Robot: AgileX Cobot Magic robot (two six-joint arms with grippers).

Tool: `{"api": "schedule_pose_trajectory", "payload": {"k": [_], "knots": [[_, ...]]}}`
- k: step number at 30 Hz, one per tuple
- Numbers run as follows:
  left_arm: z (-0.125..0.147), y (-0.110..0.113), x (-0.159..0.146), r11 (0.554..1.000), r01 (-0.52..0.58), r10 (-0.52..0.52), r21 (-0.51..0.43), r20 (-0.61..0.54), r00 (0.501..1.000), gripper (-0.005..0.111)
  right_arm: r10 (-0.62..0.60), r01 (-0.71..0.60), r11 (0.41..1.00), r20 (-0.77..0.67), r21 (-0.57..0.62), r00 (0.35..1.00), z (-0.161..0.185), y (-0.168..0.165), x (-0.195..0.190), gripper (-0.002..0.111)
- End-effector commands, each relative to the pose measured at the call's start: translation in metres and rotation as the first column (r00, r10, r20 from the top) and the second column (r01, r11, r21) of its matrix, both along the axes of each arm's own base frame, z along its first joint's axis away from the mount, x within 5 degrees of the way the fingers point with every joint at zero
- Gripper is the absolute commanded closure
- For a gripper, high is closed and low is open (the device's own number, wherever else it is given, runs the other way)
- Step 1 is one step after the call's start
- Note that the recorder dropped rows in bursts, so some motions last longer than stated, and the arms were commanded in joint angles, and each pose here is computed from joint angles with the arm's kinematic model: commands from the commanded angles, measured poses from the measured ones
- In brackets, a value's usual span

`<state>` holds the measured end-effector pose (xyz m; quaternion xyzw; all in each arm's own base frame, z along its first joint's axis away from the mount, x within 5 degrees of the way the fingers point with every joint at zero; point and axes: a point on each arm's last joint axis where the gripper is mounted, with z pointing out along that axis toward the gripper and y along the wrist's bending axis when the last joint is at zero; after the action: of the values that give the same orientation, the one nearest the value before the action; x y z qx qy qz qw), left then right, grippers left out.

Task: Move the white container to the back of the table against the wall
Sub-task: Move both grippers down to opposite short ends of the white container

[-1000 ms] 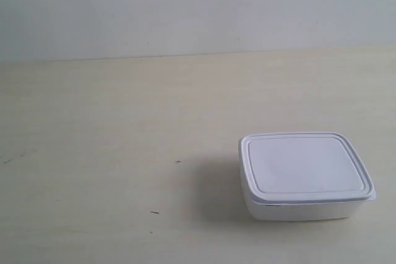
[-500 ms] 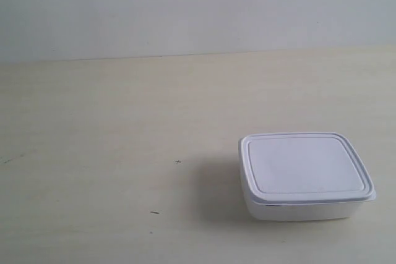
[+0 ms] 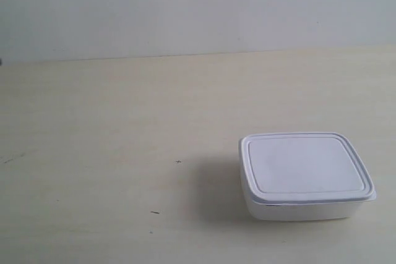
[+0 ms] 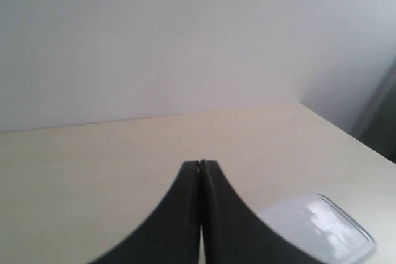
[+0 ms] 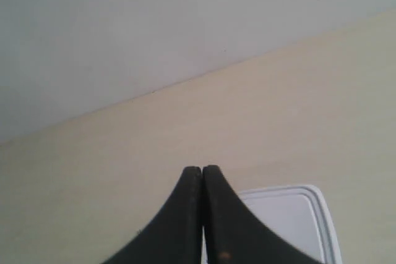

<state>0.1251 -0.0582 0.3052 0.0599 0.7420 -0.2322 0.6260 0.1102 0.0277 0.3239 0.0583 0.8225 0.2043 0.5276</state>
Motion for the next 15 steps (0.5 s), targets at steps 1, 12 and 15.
{"api": "schedule_pose_trajectory", "payload": {"k": [1, 12, 15], "knots": [[0.017, -0.053, 0.012, 0.963, 0.244, -0.236, 0.111, -0.085, 0.968, 0.107, 0.084, -0.093, 0.993, -0.122, -0.070, 0.989, 0.023, 0.006, 0.013, 0.108], [-0.061, -0.179, 0.030, 0.857, 0.499, -0.384, 0.127, -0.488, 0.784, 0.107, 0.174, -0.253, 0.965, -0.558, -0.067, 0.812, 0.001, 0.015, 0.043, 0.108], [-0.095, -0.206, 0.027, 0.838, 0.537, -0.408, 0.093, -0.546, 0.732, 0.107, 0.174, -0.264, 0.963, -0.624, -0.053, 0.761, -0.012, 0.015, 0.051, 0.108]]}}
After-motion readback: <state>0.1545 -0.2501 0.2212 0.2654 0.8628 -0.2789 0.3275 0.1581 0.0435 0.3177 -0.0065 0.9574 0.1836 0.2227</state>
